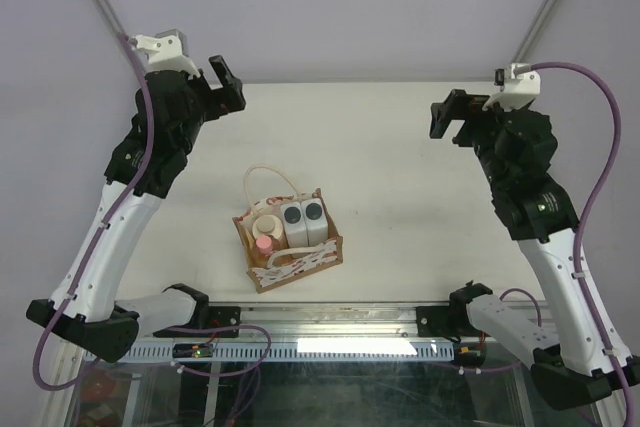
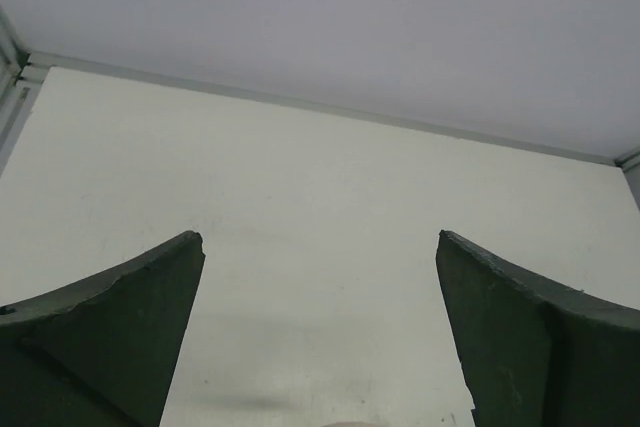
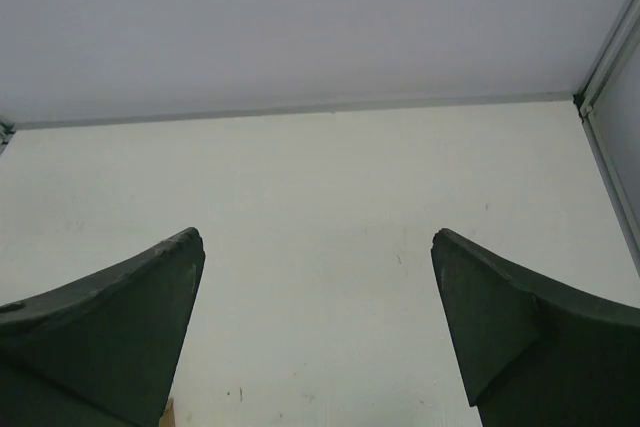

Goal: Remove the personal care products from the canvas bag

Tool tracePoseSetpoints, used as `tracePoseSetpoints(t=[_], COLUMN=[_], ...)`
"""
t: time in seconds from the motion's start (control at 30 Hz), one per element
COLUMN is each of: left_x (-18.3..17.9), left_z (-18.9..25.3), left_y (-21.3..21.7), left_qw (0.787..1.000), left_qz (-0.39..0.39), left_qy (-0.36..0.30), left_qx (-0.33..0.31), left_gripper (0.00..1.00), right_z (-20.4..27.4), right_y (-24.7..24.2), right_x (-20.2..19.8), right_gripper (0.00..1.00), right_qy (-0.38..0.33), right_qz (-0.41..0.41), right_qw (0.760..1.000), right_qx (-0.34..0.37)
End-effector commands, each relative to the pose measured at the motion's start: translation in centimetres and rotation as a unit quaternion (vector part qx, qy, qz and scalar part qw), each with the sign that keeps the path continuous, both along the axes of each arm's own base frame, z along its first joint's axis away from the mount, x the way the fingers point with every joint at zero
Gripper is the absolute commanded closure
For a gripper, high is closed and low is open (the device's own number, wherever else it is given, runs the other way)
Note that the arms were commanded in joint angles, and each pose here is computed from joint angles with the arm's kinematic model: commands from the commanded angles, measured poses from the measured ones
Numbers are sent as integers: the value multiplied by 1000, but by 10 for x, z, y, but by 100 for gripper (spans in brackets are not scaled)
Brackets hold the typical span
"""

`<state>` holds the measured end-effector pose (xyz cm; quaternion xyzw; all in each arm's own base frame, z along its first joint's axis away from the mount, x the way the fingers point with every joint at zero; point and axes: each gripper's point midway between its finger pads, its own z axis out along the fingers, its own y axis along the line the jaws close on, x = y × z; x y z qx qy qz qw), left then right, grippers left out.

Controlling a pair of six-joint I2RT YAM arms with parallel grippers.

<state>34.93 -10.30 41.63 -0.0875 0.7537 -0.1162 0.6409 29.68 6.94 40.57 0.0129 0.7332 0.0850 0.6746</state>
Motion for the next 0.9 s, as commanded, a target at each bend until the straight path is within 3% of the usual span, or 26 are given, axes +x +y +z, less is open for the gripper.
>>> tracePoseSetpoints(t=[0.0,0.23,0.4,0.57,0.87], left_x=[3,6,1,-15,-60], left_z=[-13,-53,-83,-118,-167], left_y=[28,73,85,80,35], left_qw=[999,992,987,981,961], left_qz=[45,109,113,92,-24], left_qy=[15,64,101,146,217], left_qx=[-11,-23,-45,-89,-170], left_gripper=[1,1,1,1,1], right_z=[-23,-72,-104,-130,-155], right_y=[6,15,25,41,97], right_x=[6,13,12,4,-21], right_gripper=[1,0,0,1,0], right_qy=[35,116,174,229,308], right_qz=[13,31,53,92,220], right_qw=[999,993,983,968,920], right_qx=[1,-1,12,39,98])
